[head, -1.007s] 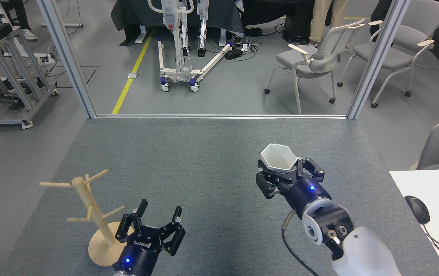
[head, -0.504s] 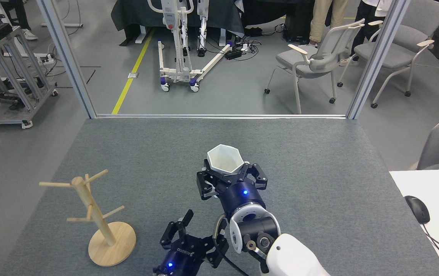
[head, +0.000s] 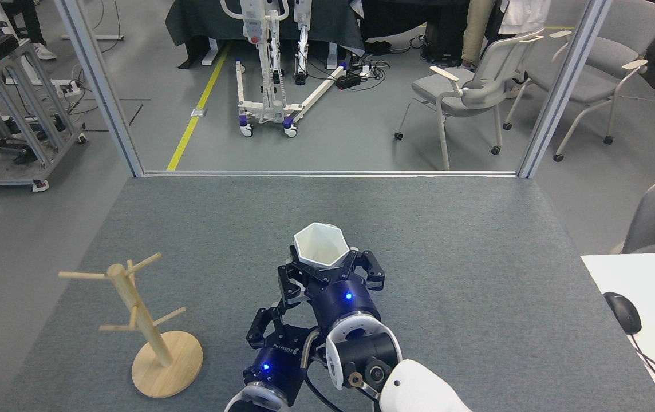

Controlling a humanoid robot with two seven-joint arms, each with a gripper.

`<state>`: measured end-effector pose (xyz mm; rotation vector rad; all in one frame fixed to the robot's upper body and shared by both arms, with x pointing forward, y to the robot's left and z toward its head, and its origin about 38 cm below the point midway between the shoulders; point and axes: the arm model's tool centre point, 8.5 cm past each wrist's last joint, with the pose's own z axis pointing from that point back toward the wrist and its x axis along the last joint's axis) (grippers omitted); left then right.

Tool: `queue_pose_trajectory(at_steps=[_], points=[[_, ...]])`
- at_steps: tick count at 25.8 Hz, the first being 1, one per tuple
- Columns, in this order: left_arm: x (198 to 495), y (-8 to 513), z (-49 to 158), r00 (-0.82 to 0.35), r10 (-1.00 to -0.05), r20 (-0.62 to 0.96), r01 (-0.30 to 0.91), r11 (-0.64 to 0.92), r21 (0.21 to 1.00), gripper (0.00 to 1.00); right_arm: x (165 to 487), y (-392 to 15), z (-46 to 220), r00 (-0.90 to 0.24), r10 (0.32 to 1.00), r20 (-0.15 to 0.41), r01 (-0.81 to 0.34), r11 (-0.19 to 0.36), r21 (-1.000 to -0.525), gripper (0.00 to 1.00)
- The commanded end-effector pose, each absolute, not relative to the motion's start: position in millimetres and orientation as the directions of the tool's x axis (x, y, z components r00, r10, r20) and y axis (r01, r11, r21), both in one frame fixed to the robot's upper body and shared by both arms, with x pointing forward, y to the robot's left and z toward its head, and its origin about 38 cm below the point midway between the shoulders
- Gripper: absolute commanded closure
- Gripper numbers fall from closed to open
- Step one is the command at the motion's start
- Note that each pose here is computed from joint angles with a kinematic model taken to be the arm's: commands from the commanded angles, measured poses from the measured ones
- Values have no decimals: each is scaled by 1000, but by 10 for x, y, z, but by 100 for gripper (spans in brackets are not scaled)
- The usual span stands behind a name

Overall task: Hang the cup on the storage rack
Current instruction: 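Grasp the cup with the left gripper beside the right gripper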

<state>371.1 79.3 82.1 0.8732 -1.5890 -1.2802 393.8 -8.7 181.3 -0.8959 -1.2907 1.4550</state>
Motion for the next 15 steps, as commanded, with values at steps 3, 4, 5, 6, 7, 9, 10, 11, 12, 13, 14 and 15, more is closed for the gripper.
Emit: queue_pose_trajectory(at_steps=[3,4,5,6,7,9,10,11,12,13,14,15], points=[[3819,839,807,-339,-922,187,7,196,981,1,3899,-44,1780,-285,957,62,-187,8,-982,100],[3830,842,817,-335,-924,186,3,196,981,1,3890,-37,1770,-287,956,61,-189,6,-982,100],[3840,850,821,-332,-925,183,2,194,981,1,3890,-37,1770,-287,956,61,-189,6,-982,100],[3864,866,840,-332,-927,176,-5,188,982,1,3878,-27,1757,-291,955,60,-191,3,-982,100],[3879,879,848,-329,-928,172,-8,185,983,1,3873,-22,1753,-291,955,61,-193,4,-981,100],[3887,881,853,-332,-928,168,-10,181,983,1,3864,-20,1739,-292,954,62,-196,3,-981,100],[3896,880,865,-333,-928,167,-13,181,983,1,3858,-17,1731,-293,954,61,-198,2,-980,100],[3909,878,878,-335,-928,165,-16,181,983,1,3844,-1,1721,-297,953,61,-200,0,-980,100],[3927,881,900,-337,-928,162,-22,179,984,1,3826,14,1704,-304,951,56,-201,-7,-980,100],[3931,881,906,-337,-928,161,-24,179,983,1,3820,21,1700,-306,950,54,-201,-9,-980,100],[3935,880,912,-337,-928,161,-25,179,983,1,3815,30,1700,-308,950,55,-201,-9,-979,100],[3935,875,914,-338,-927,162,-25,181,983,1,3815,30,1700,-308,950,55,-201,-9,-979,100]])
